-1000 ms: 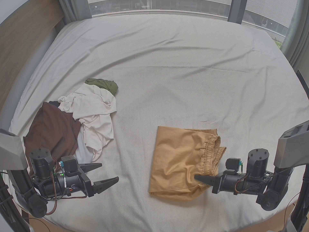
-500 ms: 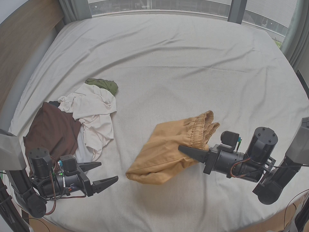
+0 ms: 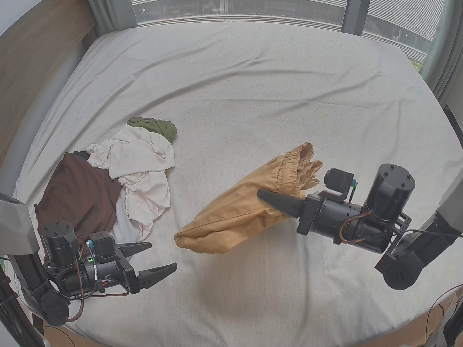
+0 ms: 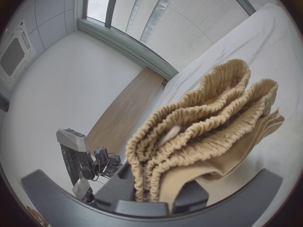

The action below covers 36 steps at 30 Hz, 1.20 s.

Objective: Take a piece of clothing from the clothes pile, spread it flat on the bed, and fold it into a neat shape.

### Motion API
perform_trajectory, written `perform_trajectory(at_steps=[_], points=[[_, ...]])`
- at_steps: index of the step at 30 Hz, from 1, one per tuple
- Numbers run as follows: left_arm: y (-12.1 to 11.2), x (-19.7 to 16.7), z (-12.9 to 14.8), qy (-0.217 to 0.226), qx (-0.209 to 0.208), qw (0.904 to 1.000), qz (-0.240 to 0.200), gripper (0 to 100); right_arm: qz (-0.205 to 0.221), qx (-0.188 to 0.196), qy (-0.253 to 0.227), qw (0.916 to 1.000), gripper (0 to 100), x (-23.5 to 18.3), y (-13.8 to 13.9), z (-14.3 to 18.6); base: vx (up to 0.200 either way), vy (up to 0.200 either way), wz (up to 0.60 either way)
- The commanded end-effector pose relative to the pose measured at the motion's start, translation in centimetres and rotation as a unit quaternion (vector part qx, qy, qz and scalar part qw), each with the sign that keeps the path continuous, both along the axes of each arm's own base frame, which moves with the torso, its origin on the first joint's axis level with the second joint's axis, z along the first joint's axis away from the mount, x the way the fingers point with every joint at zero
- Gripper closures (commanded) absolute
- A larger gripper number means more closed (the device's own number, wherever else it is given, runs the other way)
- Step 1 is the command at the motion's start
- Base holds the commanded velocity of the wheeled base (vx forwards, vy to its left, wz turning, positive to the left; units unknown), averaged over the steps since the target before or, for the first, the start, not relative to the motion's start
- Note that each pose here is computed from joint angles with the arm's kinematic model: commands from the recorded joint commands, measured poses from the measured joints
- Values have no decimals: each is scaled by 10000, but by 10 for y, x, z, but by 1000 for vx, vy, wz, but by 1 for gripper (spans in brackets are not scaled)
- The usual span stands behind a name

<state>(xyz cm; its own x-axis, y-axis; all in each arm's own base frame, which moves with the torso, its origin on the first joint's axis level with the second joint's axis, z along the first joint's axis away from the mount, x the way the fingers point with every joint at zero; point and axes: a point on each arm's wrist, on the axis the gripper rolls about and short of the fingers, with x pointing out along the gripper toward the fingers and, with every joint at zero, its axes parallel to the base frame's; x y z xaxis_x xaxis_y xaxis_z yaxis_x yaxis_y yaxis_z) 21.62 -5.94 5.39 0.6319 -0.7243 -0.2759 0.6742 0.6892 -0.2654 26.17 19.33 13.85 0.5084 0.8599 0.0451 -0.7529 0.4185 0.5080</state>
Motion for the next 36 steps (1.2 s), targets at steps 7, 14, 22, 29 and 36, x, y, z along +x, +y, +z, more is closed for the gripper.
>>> perform_trajectory(at_steps=[7,14,22,29,36], points=[[1,-1,-1,39,10,10000,12,0,-296,289,-295,9987,100,40,1,50,0,0,0],[1,-1,-2,54,13,10000,12,0,-457,291,-313,9980,100,65,0,70,0,0,0],[1,-1,-2,61,14,10000,12,0,-610,283,-319,9972,100,100,4,76,0,0,0],[1,-1,-2,68,7,10000,7,0,-639,320,-387,9967,100,121,11,78,0,0,0],[1,-3,-4,138,6,9999,-36,0,-715,348,-429,9959,100,151,18,75,0,0,0]])
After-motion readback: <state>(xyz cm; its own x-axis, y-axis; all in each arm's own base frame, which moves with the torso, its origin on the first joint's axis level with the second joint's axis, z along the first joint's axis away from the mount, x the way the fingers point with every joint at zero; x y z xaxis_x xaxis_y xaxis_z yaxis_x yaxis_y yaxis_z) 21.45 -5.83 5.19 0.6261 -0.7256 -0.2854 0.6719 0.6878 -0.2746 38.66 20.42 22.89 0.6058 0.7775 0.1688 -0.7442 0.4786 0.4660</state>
